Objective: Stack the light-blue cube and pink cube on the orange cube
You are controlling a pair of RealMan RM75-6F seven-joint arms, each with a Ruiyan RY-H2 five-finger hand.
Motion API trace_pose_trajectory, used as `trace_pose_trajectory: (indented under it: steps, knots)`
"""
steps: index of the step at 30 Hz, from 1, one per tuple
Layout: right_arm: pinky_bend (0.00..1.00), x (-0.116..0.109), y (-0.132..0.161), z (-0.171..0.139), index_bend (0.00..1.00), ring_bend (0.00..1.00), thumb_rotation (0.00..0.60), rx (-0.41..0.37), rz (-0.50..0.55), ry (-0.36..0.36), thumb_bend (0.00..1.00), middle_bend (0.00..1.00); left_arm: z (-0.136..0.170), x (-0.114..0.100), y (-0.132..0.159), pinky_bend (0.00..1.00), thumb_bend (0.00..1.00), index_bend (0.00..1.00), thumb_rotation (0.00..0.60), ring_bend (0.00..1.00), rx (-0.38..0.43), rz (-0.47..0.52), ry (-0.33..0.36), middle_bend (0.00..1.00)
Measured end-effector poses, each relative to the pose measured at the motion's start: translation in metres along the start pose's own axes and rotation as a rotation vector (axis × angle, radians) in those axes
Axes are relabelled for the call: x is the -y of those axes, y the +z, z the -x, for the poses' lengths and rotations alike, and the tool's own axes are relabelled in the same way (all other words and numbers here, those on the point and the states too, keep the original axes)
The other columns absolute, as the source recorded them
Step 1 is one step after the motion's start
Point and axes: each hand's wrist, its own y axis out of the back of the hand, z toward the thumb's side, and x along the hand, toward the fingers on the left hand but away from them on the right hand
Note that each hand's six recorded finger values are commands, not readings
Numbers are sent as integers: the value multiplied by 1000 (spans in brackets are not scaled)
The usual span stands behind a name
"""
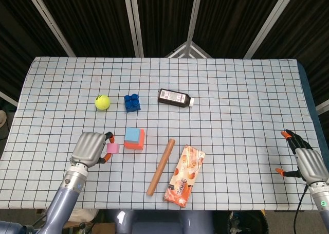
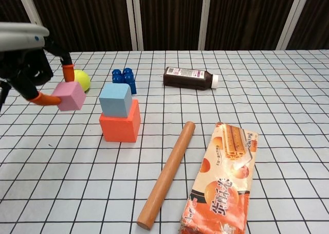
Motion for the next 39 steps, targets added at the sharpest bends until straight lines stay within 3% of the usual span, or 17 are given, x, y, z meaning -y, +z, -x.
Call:
trace_pose_trajectory:
  steps: [6, 11, 25, 39]
  knots:
    - [157, 1, 0, 1, 0, 60, 600, 2, -5, 2, 129, 15, -20, -25, 7, 871, 349, 459, 600, 826, -30, 28, 21, 853]
    - [157, 0, -1, 1, 0, 60, 600, 6, -3, 1, 129, 15, -43, -31, 14, 871, 350, 459, 600, 825, -49, 21, 21, 853]
    - [158, -1, -3, 2, 0, 60, 600, 9, 2, 0, 129, 15, -73, -17, 57, 871, 349, 459, 600, 825, 13, 25, -41, 853]
    - [157, -2, -5, 0, 0, 61, 600, 4, 10, -5, 129, 15, -73, -12, 59, 871, 350, 459, 600, 825, -27, -44, -36, 853]
